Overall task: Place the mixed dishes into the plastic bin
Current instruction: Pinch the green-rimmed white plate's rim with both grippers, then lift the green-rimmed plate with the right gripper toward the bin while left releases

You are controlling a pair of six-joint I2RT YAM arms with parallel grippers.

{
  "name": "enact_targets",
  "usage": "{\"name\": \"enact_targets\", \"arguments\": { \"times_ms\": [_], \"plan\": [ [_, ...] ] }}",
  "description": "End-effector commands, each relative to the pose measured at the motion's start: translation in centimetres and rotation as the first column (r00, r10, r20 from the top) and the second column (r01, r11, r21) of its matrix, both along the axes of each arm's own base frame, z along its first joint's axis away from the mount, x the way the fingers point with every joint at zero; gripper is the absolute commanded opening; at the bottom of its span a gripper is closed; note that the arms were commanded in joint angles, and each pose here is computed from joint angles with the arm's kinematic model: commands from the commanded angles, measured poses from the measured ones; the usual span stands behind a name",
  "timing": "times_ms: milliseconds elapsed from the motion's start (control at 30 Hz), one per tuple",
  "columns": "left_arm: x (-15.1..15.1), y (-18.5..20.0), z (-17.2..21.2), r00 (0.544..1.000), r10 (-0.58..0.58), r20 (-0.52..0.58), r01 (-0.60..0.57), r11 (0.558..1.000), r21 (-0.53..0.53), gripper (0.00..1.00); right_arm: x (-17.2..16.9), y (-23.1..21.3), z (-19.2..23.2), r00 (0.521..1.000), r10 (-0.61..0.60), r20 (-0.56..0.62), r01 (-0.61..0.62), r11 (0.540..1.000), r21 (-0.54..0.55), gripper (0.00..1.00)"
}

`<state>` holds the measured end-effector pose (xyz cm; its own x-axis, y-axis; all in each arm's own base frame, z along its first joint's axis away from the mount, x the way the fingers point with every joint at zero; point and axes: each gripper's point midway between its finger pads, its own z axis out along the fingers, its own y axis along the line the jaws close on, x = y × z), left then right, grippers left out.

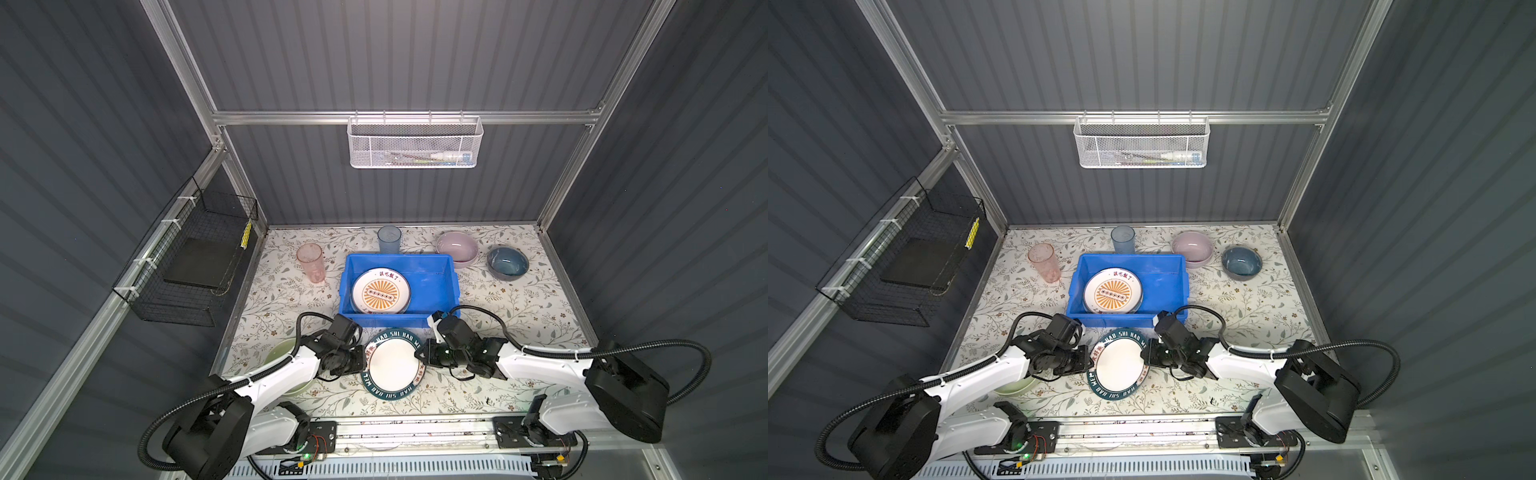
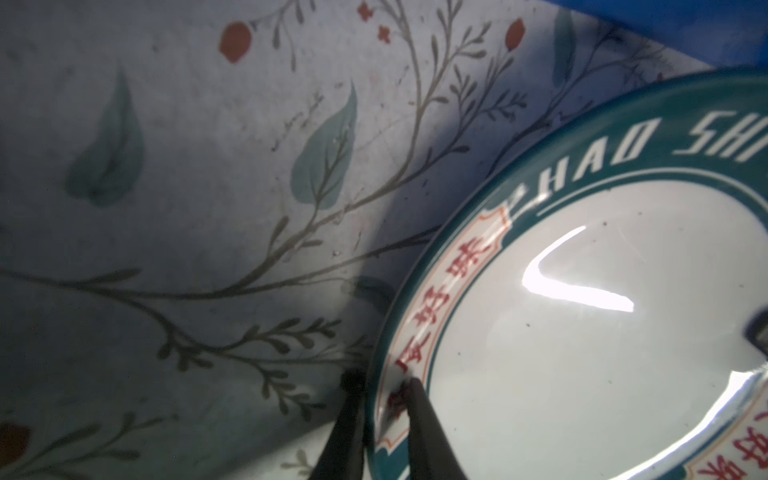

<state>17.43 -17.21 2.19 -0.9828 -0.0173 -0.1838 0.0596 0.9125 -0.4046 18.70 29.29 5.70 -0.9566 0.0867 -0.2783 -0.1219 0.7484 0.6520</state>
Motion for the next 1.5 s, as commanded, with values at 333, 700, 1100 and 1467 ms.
{"name": "enact_targets", "arguments": {
  "times_ms": [333,700,1100,1467],
  "plan": [
    [0.1,1.3,3.4,0.999,-0.017,0.048,0.013,0.997,0.071,0.38,-0.7,-0.6,1.3,0.999,0.029,-0.014,-0.029,0.998,-0.05,0.05],
    [0.8,2.2,7.2,0.992,0.015,0.126,-0.026,0.996,0.088,0.54,-0.5,-2.6,6.8,0.992,0.097,0.074,-0.088,0.989,-0.121,0.06],
    [1.5,4.3,11.0,0.972,0.041,0.231,-0.077,0.986,0.149,0.72,3.5,-5.3,13.2,0.987,0.027,0.157,-0.039,0.997,0.069,0.06],
    [1.7,4.3,13.2,0.962,0.016,0.274,-0.057,0.988,0.144,0.83,11.1,-5.1,17.2,0.955,-0.013,0.295,-0.001,0.999,0.047,0.07]
  ]
}}
